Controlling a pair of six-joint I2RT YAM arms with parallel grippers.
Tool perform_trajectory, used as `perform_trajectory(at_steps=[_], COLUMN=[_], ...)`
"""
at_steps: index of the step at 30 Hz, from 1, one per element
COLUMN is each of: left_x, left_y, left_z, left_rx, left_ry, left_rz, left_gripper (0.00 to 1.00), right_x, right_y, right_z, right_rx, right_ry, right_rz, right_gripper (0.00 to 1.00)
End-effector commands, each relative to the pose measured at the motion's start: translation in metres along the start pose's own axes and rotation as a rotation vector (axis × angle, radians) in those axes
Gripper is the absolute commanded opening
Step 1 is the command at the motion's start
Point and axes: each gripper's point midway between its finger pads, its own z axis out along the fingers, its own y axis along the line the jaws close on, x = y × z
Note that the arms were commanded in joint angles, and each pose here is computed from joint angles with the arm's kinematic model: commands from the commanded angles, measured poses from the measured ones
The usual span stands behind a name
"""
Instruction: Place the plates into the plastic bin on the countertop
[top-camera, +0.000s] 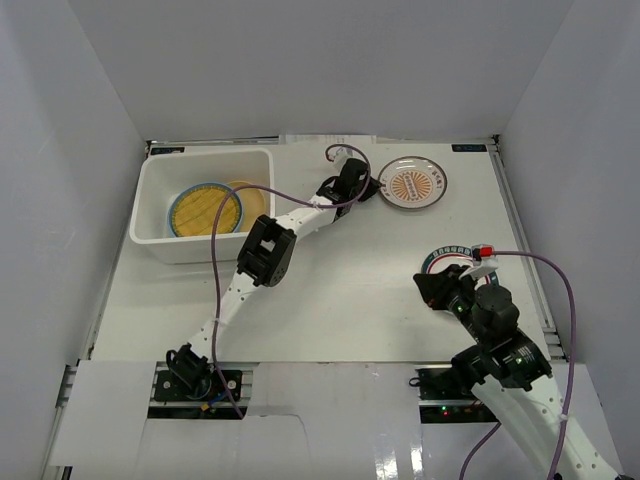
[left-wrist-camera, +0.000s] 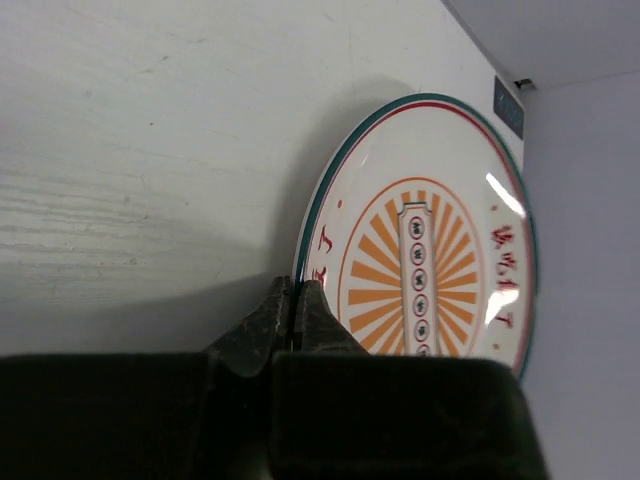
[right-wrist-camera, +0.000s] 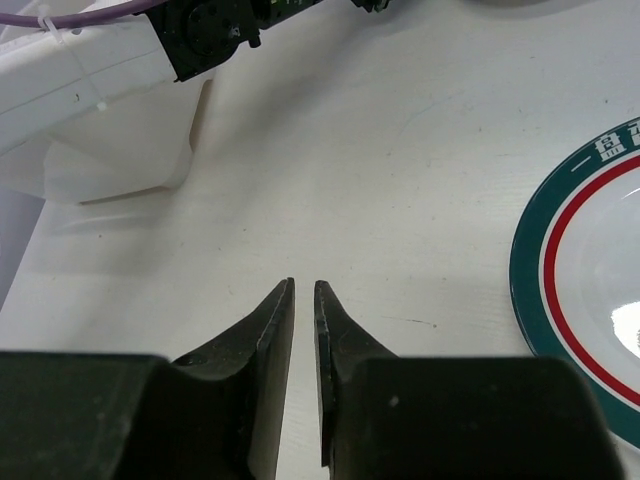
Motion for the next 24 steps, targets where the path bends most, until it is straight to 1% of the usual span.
perform_trajectory(at_steps=[1,4,6,7,9,10,11,12,14,15,16,17,20,21,22,23,24], left_x=[-0.005,-0.007,-0.007,-0.01,-0.019,-0.028,-0.033,-0.039,-0.048,-0.049,-0.051,-0.051,-0.041,-0.038,-0.029,-0.027,-0.024], left_y=[0.012,0.007,0.001,-0.008,-0.017,-0.025,-0.028,-0.03,-0.034,-0.03,-0.031,-0.027,-0.004,-0.004,0.011,0.016,0.012], left_z=[-0.007,-0.01,-0.02,-0.025,-0.05,-0.06,-0.071,-0.092,-0.112,-0.13,-0.139,-0.147,-0.176,-0.184,-0.197,-0.203,-0.209], left_rx=[-0.045,-0.029,-0.011,0.018,0.04,0.073,0.081,0.081,0.092,0.086,0.092,0.083,0.047,0.071,0.055,0.052,0.079], left_ry=[0.017,0.017,0.031,0.02,0.006,-0.026,-0.039,-0.045,-0.073,-0.069,-0.078,-0.084,-0.096,-0.102,-0.084,-0.087,-0.087], left_rz=[0.028,0.044,0.048,0.061,0.086,0.108,0.118,0.128,0.154,0.162,0.166,0.186,0.193,0.182,0.178,0.16,0.152], left_gripper=[0.0,0.0,0.0,0.0,0.0,0.0,0.0,0.0,0.0,0.0,0.0,0.0,0.0,0.0,0.0,0.0,0.0], right_x=[-0.02,-0.023,-0.026,-0.026,-0.025,-0.025,-0.026,-0.02,-0.014,-0.011,-0.009,-0.006,0.003,0.004,-0.002,-0.008,-0.014], right_y=[0.007,0.007,0.003,-0.003,-0.009,-0.011,-0.014,-0.019,-0.029,-0.035,-0.041,-0.052,-0.08,-0.084,-0.093,-0.094,-0.096], right_z=[-0.003,-0.004,-0.004,-0.004,-0.003,-0.001,0.0,0.005,0.012,0.015,0.018,0.02,0.022,0.021,0.018,0.016,0.014], right_rx=[-0.001,0.006,0.035,0.069,0.1,0.112,0.131,0.158,0.217,0.242,0.272,0.334,0.463,0.487,0.534,0.544,0.557], right_ry=[-0.048,-0.051,-0.057,-0.059,-0.05,-0.049,-0.056,-0.029,-0.004,0.002,0.003,-0.001,-0.01,-0.01,-0.043,-0.078,-0.106], right_rz=[-0.022,-0.022,-0.027,-0.032,-0.04,-0.036,-0.031,-0.029,-0.023,-0.023,-0.019,-0.009,0.015,0.019,0.029,0.053,0.063], right_gripper=[0.2,0.24,0.28,0.32,0.37,0.39,0.45,0.48,0.55,0.58,0.62,0.7,0.81,0.81,0.81,0.82,0.82])
